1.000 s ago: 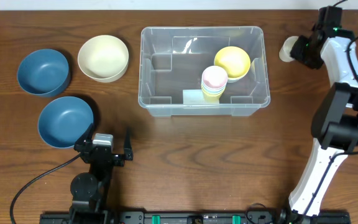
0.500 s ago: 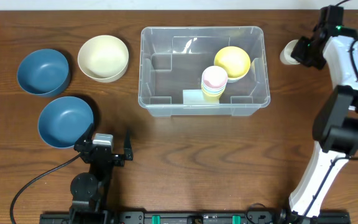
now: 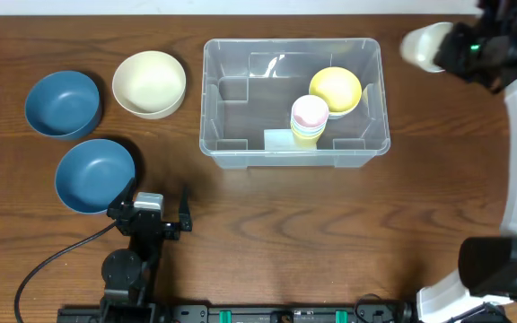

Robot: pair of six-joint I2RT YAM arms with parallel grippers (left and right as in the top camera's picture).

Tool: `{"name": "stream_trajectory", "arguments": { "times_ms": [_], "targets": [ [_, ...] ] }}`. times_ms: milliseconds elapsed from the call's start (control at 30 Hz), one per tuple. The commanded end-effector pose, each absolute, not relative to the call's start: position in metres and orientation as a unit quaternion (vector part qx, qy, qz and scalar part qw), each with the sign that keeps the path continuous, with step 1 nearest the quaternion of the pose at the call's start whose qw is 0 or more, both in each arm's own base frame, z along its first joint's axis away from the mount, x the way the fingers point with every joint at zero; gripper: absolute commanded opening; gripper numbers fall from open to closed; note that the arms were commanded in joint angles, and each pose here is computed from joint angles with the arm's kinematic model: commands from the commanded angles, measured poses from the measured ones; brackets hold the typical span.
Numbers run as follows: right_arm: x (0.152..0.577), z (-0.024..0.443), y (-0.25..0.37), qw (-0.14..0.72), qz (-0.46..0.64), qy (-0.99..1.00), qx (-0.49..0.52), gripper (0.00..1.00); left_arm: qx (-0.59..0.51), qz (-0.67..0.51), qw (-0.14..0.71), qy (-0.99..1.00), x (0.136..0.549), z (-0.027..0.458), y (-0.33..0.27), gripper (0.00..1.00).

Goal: Pack container
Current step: 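Carry the white cup and stack it onto the cup stack, release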

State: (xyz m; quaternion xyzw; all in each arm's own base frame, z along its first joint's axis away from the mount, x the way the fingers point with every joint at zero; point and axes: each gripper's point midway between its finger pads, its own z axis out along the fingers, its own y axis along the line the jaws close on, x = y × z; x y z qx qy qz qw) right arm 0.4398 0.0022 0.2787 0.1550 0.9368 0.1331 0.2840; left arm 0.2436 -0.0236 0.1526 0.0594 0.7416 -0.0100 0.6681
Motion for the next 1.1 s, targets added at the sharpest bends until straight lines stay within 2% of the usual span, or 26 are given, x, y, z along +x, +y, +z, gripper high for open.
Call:
{"name": "stream_trajectory", "arguments": {
  "times_ms": [0,167,400,867,1033,1067],
  "targets": [
    [0.433,0.272,0.063,0.257,0.166,0.949,0.072,0.01,0.059,-0.001,0.650,0.758,0.243,0.137,-0.021,0.98],
    [0.420,0.265,0.122,0.243,0.161,0.957,0.008,0.01,0.059,-0.001,0.650,0.758,0.243,0.137,-0.021,0.98],
    [0.404,0.253,0.158,0.229,0.141,0.963,-0.011,0.01,0.059,-0.001,0.650,0.758,0.243,0.137,-0.021,0.98],
    [0.395,0.180,0.161,0.180,0.119,0.976,-0.004,0.01,0.059,-0.001,0.650,0.758,0.243,0.137,-0.021,0.98],
    [0.396,0.159,0.162,0.175,0.117,0.978,-0.002,0.04,0.059,-0.001,0.650,0.758,0.243,0.137,-0.021,0.98],
    [0.396,0.156,0.162,0.174,0.117,0.978,-0.002,0.08,0.059,-0.001,0.650,0.758,0.243,0.137,-0.021,0.98]
  ]
}}
